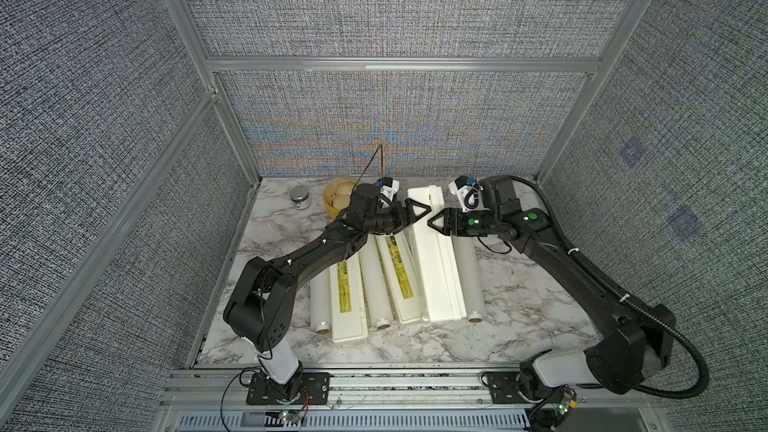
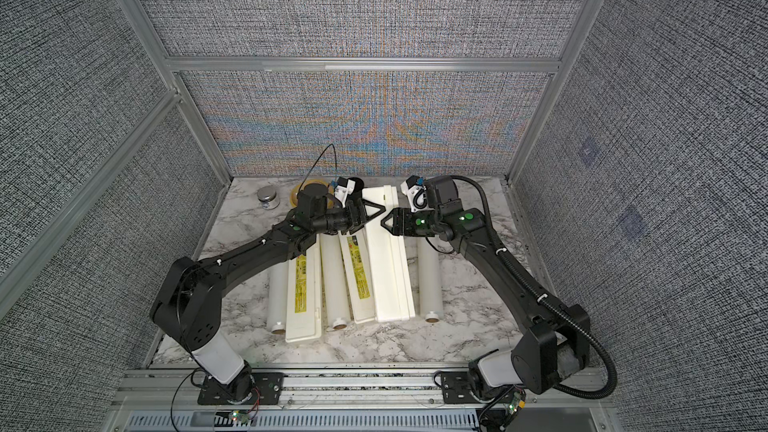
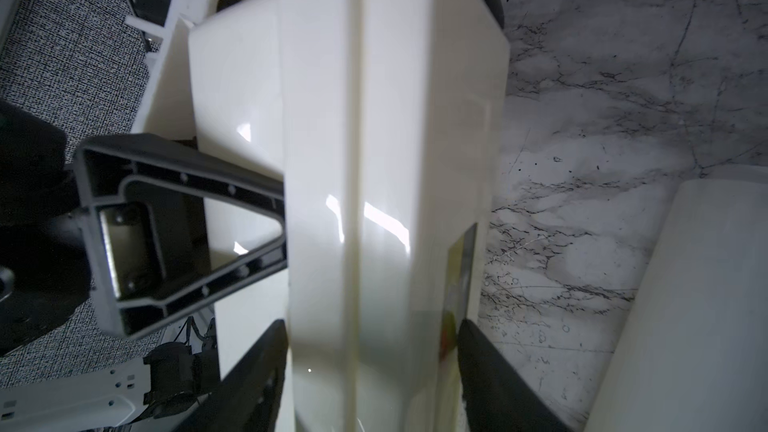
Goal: Put plastic wrap rolls into dispensers
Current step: Open the lid of the plastic wrap cutting box, then place the lid at the center of the board.
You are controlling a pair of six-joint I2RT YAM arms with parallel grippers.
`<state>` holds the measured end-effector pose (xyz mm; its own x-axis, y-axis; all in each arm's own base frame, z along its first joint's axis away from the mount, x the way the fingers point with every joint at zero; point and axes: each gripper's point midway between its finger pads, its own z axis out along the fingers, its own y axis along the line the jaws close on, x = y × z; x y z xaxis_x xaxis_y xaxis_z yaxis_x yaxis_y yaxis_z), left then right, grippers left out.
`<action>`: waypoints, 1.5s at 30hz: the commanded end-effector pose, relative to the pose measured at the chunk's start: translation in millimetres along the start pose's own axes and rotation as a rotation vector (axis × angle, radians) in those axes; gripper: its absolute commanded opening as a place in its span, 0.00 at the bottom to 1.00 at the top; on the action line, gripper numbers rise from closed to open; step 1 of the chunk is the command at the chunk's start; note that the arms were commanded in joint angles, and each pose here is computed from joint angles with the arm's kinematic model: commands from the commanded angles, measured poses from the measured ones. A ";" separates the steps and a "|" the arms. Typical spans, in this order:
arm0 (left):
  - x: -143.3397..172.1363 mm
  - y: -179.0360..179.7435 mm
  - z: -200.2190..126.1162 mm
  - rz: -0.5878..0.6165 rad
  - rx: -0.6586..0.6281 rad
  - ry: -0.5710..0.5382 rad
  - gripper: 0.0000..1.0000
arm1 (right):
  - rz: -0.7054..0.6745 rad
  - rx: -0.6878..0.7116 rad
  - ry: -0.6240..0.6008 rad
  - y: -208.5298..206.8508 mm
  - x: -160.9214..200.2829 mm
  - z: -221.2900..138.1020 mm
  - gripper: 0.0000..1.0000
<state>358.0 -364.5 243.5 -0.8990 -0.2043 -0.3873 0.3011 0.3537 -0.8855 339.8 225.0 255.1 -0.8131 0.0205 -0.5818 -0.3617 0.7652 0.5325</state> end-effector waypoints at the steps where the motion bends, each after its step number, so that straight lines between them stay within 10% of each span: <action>1: -4.3 -39.7 -2.4 0.054 0.139 -0.002 0.59 | 0.024 0.092 0.045 -18.0 13.3 5.2 0.58; 29: 0.2 -38.8 -17.1 0.069 0.196 0.065 0.60 | 0.003 0.409 -0.045 -60.8 7.9 -40.9 0.38; 45: 3.2 -6.0 -14.3 0.041 0.053 0.086 0.60 | -0.086 1.077 0.128 -203.6 5.7 -119.1 0.37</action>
<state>347.2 -354.1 252.5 -0.9127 -0.1106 -0.3935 0.3457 0.3045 -0.8875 354.1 19.6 219.2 -0.8500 -0.0190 -0.5265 0.1182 0.9670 -0.2258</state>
